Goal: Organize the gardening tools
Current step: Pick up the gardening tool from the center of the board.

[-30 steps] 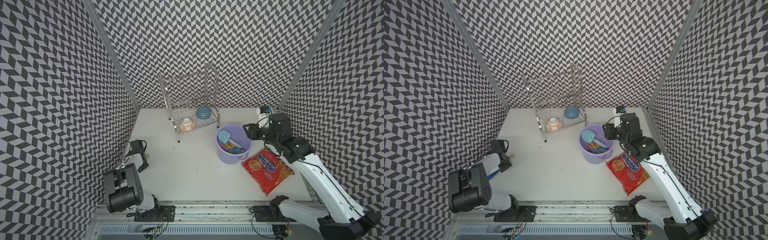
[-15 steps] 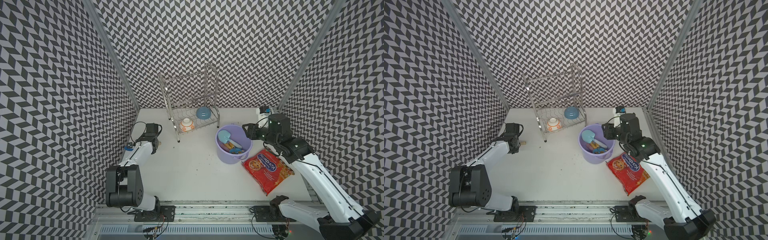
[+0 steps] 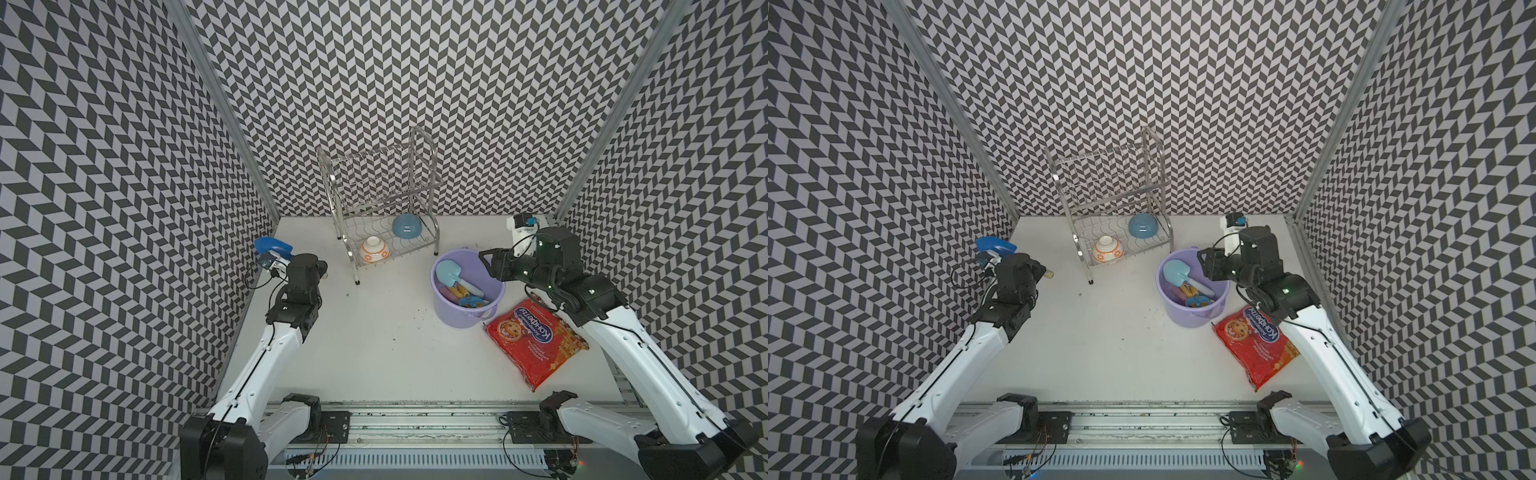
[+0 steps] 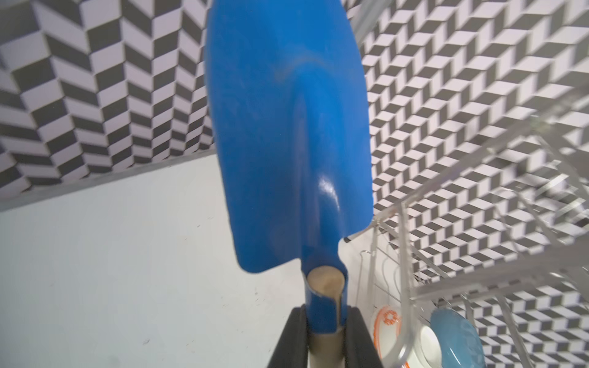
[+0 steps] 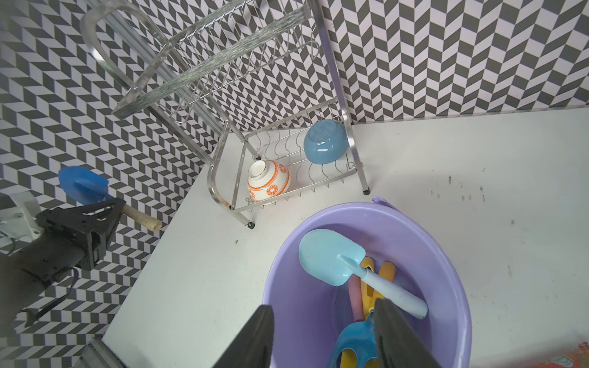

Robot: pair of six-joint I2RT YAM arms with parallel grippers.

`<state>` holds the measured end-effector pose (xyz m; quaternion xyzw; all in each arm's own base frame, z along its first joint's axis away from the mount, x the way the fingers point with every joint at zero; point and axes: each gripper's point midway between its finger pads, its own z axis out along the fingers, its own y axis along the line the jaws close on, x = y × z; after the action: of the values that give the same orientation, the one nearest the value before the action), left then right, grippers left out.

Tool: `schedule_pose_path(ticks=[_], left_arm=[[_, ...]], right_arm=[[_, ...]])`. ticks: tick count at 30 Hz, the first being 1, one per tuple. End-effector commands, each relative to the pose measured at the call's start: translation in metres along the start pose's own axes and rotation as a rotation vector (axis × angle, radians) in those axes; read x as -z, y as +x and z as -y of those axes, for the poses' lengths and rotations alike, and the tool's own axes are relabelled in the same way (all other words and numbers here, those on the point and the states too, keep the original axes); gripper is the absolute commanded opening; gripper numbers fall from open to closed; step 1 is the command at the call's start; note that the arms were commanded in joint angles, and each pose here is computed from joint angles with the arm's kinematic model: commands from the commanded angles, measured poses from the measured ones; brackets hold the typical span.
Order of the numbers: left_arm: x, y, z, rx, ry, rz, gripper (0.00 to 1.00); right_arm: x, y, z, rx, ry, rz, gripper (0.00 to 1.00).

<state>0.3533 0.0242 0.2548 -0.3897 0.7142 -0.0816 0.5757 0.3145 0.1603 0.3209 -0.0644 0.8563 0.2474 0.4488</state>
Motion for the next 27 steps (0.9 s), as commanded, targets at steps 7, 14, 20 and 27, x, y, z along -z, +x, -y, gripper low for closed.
schedule_pose_path(ticks=[7,14,20,27], left_arm=[[0.065,0.011,0.112,-0.294,0.534,0.013,0.0],[0.105,0.055,0.165,-0.437,0.787,0.003,0.0],[0.129,0.095,0.196,-0.528,0.932,-0.014,0.0],[0.152,0.137,0.221,-0.631,1.1,-0.054,0.0]], right_arm=[[0.019,-0.03,-0.026,0.057,-0.086,0.06,0.54],[0.042,-0.051,-0.033,0.085,-0.076,0.102,0.59],[0.067,-0.068,-0.035,0.101,-0.049,0.145,0.68],[0.085,-0.076,-0.061,0.111,-0.175,0.17,0.77]])
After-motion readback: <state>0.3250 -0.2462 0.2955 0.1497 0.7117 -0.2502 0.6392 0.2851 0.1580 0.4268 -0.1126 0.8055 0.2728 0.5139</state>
